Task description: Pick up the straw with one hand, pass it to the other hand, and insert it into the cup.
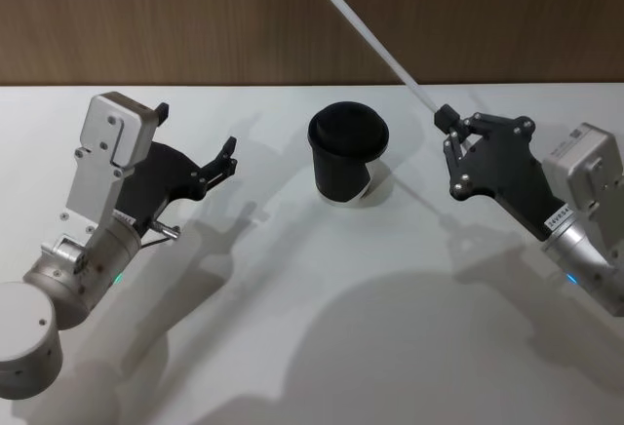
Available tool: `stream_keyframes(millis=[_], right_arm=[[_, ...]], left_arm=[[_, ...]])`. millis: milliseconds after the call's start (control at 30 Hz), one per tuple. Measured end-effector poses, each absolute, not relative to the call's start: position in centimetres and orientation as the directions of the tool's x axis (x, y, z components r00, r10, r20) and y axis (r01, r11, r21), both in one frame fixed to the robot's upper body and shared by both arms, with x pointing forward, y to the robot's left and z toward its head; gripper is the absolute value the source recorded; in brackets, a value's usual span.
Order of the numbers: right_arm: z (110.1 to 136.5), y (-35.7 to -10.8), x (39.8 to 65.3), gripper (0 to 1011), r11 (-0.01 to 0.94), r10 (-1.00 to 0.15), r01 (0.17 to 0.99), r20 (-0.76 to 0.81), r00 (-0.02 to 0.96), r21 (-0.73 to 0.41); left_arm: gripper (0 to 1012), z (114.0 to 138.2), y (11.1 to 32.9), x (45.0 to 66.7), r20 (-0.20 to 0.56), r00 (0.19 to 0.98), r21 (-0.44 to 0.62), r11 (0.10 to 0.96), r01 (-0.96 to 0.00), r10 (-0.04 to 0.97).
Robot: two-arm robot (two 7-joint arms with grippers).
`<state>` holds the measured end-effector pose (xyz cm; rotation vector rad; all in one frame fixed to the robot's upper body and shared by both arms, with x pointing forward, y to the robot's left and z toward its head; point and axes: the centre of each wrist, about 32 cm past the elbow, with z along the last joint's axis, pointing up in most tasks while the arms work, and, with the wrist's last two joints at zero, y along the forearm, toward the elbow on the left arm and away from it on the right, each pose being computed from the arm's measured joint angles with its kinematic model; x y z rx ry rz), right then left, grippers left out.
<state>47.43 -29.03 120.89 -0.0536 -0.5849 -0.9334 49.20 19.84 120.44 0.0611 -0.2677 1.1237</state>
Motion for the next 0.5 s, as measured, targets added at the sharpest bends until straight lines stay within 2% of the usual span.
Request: stream_keyframes(millis=[500], right_arm=[[121.17, -28.21, 47.15, 7, 0.627, -0.728, 0.747, 0.507, 0.461, 0.222]], left_arm=[[1003, 120.44, 19.84, 49.2, 0.242, 0.404, -0.086, 0.434, -0.897, 0.882]])
